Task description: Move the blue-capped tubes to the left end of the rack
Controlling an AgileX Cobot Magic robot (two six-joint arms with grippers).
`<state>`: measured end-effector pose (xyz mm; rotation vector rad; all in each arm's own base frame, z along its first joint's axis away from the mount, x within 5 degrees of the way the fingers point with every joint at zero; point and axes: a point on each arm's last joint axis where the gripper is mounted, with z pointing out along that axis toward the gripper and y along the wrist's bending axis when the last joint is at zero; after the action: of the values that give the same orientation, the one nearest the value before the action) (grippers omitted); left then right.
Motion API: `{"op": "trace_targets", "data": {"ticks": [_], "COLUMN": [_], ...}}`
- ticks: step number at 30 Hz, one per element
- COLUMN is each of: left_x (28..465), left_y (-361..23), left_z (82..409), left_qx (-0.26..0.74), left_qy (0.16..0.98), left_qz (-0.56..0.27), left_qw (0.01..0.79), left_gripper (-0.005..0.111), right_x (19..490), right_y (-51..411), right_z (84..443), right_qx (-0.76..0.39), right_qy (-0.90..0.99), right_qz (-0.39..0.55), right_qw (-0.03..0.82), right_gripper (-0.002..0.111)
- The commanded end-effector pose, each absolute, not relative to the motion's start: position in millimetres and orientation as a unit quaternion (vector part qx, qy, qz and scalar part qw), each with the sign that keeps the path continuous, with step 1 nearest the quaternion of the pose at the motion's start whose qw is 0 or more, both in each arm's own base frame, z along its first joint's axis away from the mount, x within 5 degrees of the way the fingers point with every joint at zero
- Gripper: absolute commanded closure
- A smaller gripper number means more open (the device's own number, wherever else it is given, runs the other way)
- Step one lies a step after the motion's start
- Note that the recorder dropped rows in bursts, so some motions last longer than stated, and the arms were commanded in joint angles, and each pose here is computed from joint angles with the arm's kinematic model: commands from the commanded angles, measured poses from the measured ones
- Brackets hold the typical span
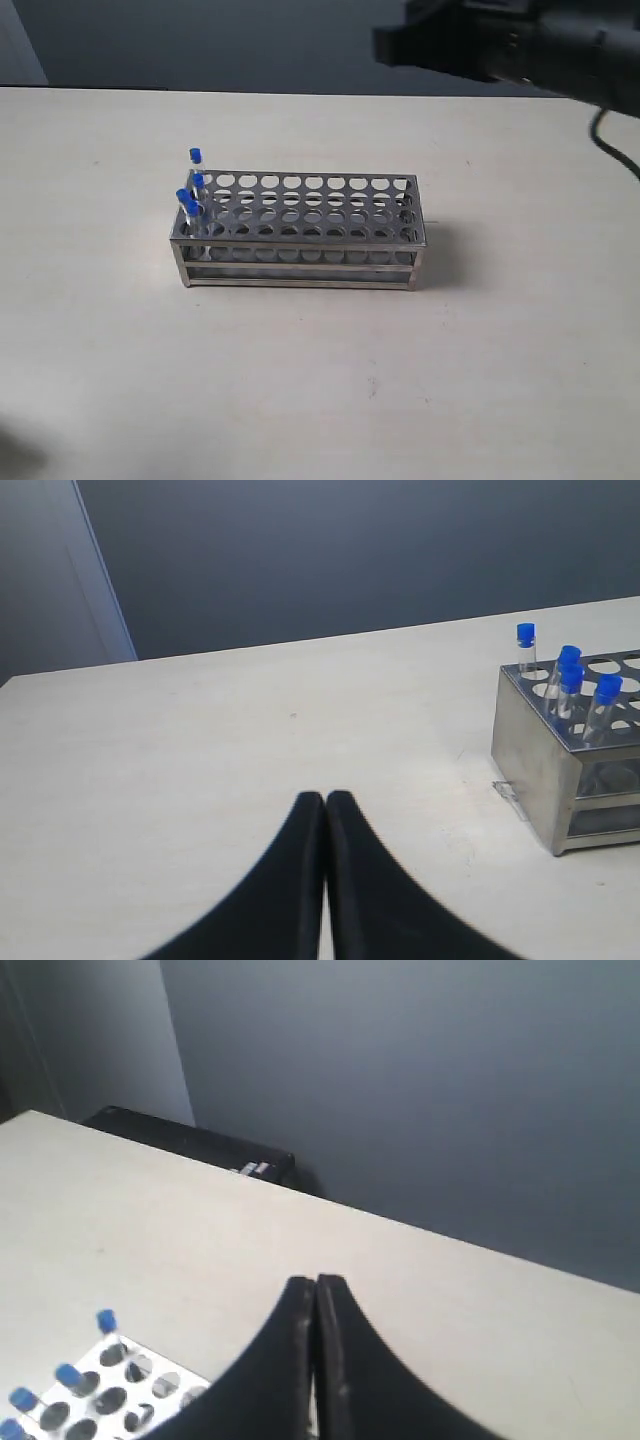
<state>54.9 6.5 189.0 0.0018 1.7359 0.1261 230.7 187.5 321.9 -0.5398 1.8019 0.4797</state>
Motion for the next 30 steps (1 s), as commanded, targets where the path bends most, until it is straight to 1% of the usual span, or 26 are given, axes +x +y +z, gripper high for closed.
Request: {"op": "trace_targets", "data": {"ticks": [1,3,8,12,14,17,20,23,25,30], "left_x": [55.1,55.1,55.1,55.1,55.1,55.1,55.1,55.1,55.1,55.1], "left_y": [6.0,6.0,6.0,6.0,6.0,6.0,6.0,6.0,6.0,6.0], "left_z": [191.3,191.3,191.3,191.3,191.3,191.3,191.3,191.3,191.3,191.3], "left_qx": [0.001,0.001,0.001,0.001,0.001,0.001,0.001,0.001,0.001,0.001], "left_qy": [0.759,0.759,0.759,0.759,0.759,0.759,0.759,0.759,0.759,0.759], "left_qz": [0.051,0.051,0.051,0.051,0.051,0.051,0.051,0.051,0.051,0.051], "left_qw": [0.649,0.649,0.649,0.649,0.649,0.649,0.649,0.649,0.649,0.649], "left_gripper": [0.106,0.106,0.106,0.106,0.106,0.106,0.106,0.106,0.106,0.106], "right_x": [207.8,190.3,180.2,177.0,167.5,145.6,122.8,100.4,89.0,70.3], "right_y": [121.0,93.5,83.9,77.9,71.3,49.7,23.8,7.7,1.3,-1.6], "right_z": [311.7,303.9,307.5,313.6,313.0,302.0,282.9,266.9,263.9,269.4], "right_qx": [-0.141,-0.093,-0.054,-0.034,-0.04,-0.045,-0.005,0.025,0.041,0.036], "right_qy": [0.768,0.76,0.755,0.737,0.729,0.722,0.723,0.719,0.704,0.664], "right_qz": [0.135,0.105,0.121,0.102,0.097,0.077,0.069,0.066,0.053,0.042], "right_qw": [0.611,0.634,0.642,0.667,0.676,0.686,0.687,0.692,0.707,0.745], "right_gripper": [0.109,0.109,0.109,0.109,0.109,0.109,0.109,0.109,0.109,0.109]}}
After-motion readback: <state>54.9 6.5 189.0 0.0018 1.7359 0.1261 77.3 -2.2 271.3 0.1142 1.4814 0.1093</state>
